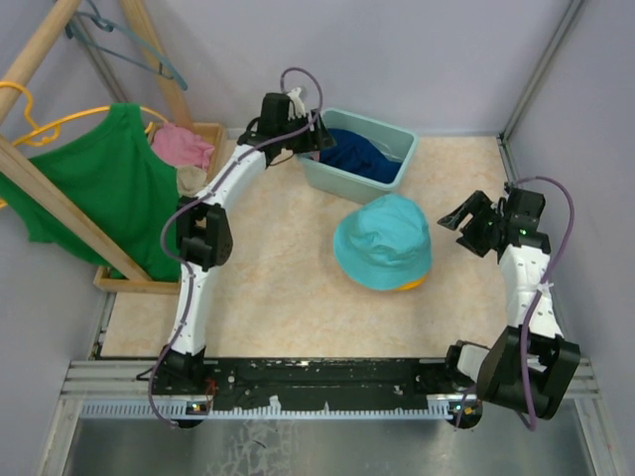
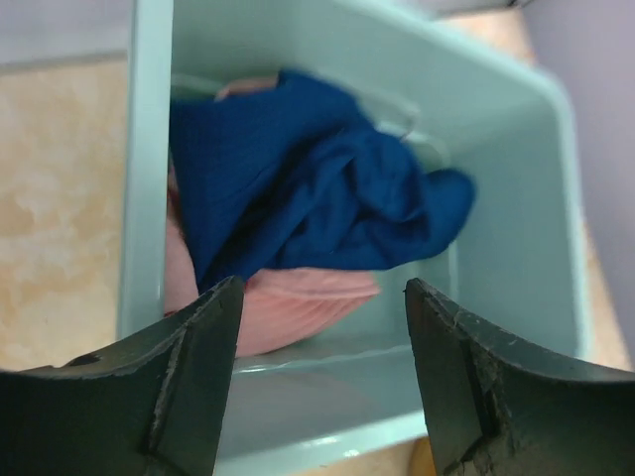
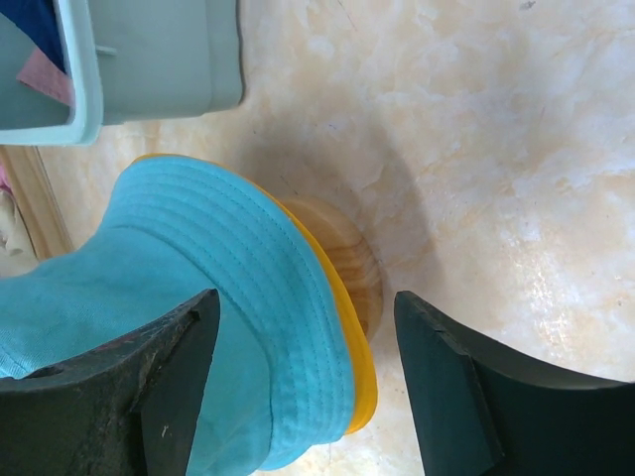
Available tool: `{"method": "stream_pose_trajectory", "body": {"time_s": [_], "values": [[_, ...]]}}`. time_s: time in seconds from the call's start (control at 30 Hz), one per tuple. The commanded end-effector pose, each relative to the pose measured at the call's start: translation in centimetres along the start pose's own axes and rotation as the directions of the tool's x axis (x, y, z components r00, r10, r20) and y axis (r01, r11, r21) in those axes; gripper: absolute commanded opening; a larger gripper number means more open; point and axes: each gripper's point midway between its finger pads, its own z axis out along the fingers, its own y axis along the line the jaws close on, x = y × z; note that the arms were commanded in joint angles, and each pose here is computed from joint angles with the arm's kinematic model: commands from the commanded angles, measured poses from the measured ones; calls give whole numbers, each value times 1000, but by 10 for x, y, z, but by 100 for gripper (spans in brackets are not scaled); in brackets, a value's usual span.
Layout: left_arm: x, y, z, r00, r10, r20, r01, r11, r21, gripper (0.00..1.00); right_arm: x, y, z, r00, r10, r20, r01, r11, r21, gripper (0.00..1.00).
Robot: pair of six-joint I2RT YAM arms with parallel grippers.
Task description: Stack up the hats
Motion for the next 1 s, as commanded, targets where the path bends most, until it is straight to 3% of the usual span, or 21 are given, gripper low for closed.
{"method": "stream_pose_trajectory", "body": {"time_s": [0.0,0.17,0.47,0.77,0.97], "values": [[-4,5,6,997,78,24,-75,991,-111,73,-17,13,-8,998,-44,46,45,999,-21,71],[-3,28,7,993,112,28,-104,973,-208,75,-17,11,-10,997,-53,48,53,999,-10,71],[44,80,-2,976,148,-158,-195,916,-351,78,-21,13,-9,997,-58,51,59,998,-9,71],[26,134,-45,971,154,-181,-225,840,-494,81,-19,14,-9,997,-57,46,58,998,-19,71],[16,102,-45,964,206,-168,-257,885,-389,82,-16,11,-8,997,-57,44,57,998,-17,71]]}}
